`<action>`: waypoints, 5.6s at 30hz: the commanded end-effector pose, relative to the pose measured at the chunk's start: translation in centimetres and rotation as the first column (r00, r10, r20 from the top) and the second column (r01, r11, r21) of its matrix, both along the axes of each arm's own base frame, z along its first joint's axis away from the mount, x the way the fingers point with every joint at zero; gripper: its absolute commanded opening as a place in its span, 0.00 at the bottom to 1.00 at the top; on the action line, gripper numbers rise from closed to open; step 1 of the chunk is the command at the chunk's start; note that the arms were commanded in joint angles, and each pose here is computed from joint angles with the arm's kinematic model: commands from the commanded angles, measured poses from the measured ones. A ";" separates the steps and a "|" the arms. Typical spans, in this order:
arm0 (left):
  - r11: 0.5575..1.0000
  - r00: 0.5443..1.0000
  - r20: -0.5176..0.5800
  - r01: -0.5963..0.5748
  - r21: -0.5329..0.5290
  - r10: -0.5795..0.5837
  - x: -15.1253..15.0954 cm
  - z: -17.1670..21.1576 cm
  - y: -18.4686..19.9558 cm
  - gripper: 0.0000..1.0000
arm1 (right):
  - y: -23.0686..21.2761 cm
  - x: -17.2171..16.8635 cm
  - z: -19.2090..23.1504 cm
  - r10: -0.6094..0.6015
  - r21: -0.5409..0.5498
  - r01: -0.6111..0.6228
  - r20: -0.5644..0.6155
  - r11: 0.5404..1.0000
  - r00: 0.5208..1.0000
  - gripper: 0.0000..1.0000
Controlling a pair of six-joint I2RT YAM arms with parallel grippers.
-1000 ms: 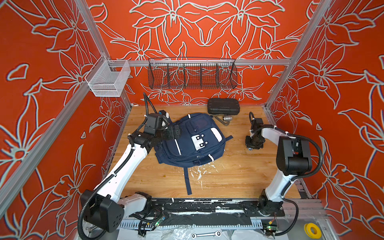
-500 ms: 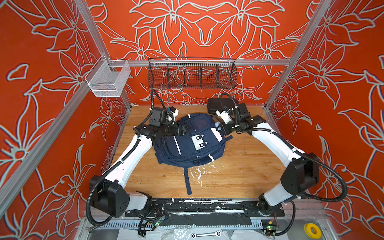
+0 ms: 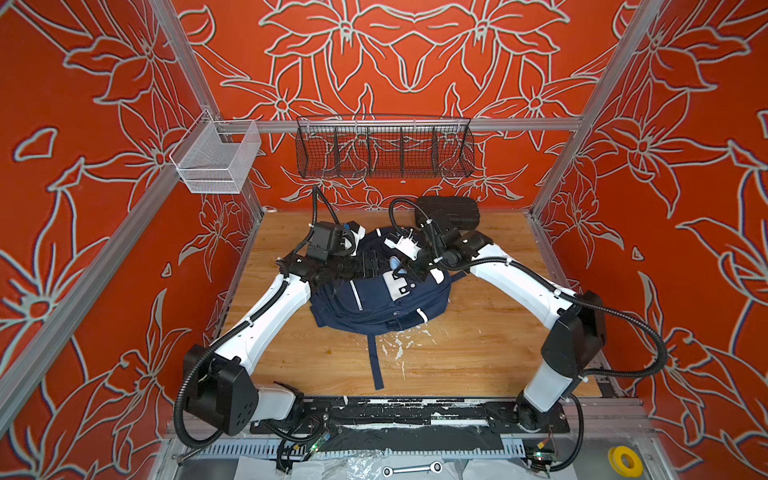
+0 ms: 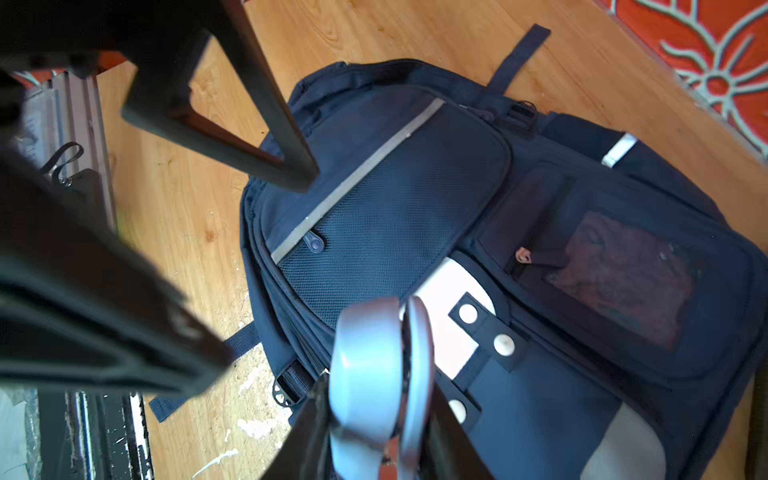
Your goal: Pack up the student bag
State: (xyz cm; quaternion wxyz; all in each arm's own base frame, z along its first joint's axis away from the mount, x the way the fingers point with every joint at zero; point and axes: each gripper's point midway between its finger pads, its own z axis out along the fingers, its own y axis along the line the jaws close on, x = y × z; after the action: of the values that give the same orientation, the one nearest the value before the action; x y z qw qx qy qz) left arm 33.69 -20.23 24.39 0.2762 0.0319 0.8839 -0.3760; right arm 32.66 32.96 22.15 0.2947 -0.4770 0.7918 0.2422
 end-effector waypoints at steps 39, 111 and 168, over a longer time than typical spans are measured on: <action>0.964 0.971 -0.049 -0.236 -0.123 0.232 1.4 0.0 4.7 0.22 | 3.1 1.8 2.4 -0.190 0.181 0.171 0.093 0.969 0.977 0.79; 0.872 0.888 -0.296 -0.425 -0.244 0.351 7.2 -10.2 9.4 0.21 | 13.7 -0.4 2.2 -0.256 0.244 0.281 -0.129 0.928 0.958 0.00; 0.899 0.849 -0.300 -0.424 0.105 0.435 5.4 -14.0 15.3 0.20 | 16.8 -1.8 3.5 -0.083 0.382 0.207 -0.317 0.901 0.945 0.00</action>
State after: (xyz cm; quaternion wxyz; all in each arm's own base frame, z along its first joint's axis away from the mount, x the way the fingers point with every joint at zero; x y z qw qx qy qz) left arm 39.20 -4.19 12.17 0.2417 -0.2308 0.8972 -0.2888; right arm 31.75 47.61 20.51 0.2535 -0.2826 0.8414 0.3847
